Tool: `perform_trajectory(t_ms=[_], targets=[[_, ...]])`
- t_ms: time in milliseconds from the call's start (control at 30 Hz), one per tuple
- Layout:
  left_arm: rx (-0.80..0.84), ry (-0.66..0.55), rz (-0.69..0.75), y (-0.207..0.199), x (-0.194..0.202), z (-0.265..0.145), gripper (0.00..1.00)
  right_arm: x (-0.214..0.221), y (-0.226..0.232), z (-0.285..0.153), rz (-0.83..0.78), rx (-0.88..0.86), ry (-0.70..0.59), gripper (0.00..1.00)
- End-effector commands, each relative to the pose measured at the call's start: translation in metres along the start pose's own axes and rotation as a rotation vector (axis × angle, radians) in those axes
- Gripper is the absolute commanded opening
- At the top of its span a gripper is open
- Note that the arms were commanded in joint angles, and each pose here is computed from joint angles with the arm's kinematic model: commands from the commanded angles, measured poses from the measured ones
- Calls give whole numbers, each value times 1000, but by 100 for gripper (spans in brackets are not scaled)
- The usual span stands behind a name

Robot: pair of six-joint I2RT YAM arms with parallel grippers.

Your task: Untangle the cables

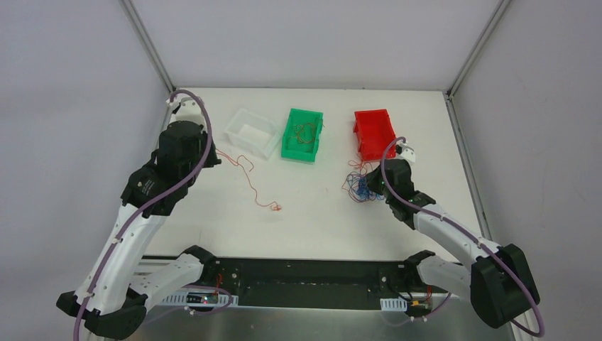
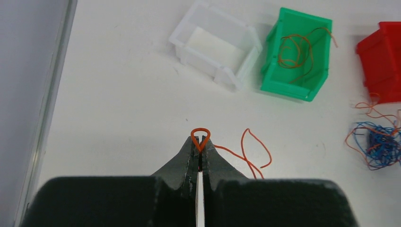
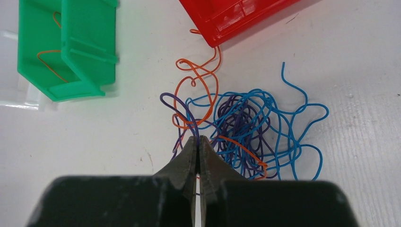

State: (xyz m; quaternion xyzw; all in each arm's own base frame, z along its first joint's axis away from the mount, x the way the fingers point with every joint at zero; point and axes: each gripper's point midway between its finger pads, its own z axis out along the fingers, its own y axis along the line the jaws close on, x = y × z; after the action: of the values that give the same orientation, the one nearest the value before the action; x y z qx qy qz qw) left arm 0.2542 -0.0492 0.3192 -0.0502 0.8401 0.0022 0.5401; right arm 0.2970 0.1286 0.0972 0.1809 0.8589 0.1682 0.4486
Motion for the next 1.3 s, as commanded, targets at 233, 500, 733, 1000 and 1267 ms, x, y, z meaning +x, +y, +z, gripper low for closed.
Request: perform_trajectory(t_ms=[233, 500, 733, 1000, 1267], targets=[[393, -12, -80, -95, -64, 1, 0, -13, 12, -10, 47, -83, -67, 58], [411, -4, -101, -139, -104, 52, 0, -14, 11, -12, 63, -82, -77, 63], [430, -10, -127, -174, -129, 97, 0, -18, 9, -15, 71, -82, -97, 63], [374, -8, -93, -201, -130, 170, 0, -21, 7, -17, 71, -72, -116, 63], [350, 125, -38, -221, -68, 238, 0, -23, 5, -17, 67, -63, -126, 63]])
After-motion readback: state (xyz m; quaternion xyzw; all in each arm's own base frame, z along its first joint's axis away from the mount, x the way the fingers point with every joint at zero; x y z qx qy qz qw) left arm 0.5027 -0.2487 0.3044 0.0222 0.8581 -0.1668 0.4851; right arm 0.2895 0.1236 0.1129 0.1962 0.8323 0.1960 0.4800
